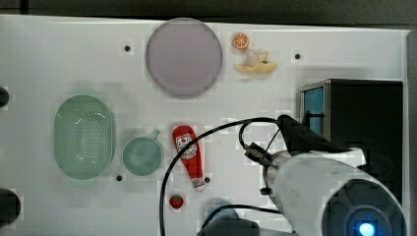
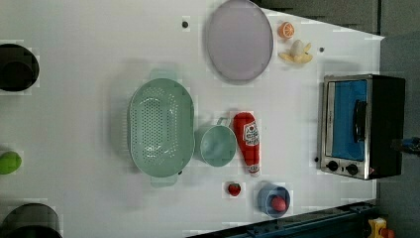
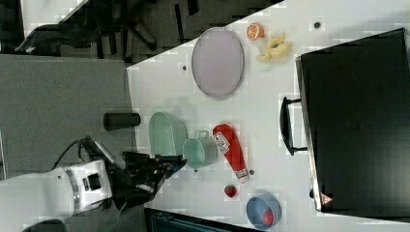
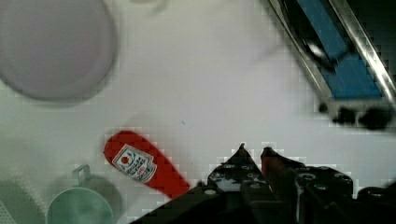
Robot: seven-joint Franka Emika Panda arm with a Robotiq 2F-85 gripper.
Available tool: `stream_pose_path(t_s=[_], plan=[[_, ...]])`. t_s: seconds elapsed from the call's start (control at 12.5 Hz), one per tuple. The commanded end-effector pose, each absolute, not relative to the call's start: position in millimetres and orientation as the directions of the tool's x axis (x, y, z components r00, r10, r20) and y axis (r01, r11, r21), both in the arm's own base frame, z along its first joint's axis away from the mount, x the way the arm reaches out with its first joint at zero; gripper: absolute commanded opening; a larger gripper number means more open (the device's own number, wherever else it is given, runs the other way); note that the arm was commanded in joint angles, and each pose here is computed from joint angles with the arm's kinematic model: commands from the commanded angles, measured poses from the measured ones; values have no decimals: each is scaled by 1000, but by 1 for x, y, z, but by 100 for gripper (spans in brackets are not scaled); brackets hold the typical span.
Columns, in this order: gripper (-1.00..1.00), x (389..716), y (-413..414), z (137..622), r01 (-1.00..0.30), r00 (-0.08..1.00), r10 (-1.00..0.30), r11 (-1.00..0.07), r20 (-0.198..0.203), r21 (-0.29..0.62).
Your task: Flap open oven.
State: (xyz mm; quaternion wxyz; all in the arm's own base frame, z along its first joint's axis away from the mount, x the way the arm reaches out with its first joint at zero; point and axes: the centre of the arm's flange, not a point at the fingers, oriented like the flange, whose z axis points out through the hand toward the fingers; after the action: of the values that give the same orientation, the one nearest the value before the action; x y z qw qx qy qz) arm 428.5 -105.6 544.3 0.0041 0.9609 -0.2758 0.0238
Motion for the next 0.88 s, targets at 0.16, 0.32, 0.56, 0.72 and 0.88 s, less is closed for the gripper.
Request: stream_pose_path(t_s=[0.16,0.32,0.56,0.72,0.88], plan=[[-65,428,-165,496,-279,960,-277,-959,52,51],[-65,433,-189,482,-239,969,-233,-969,86,69],[-65,440,-220,451,-237,969,-230,-968,86,82],[-65,447,-235,429,-216,974,-208,-971,89,100],[-65,455,-247,409,-159,984,-146,-979,105,127]])
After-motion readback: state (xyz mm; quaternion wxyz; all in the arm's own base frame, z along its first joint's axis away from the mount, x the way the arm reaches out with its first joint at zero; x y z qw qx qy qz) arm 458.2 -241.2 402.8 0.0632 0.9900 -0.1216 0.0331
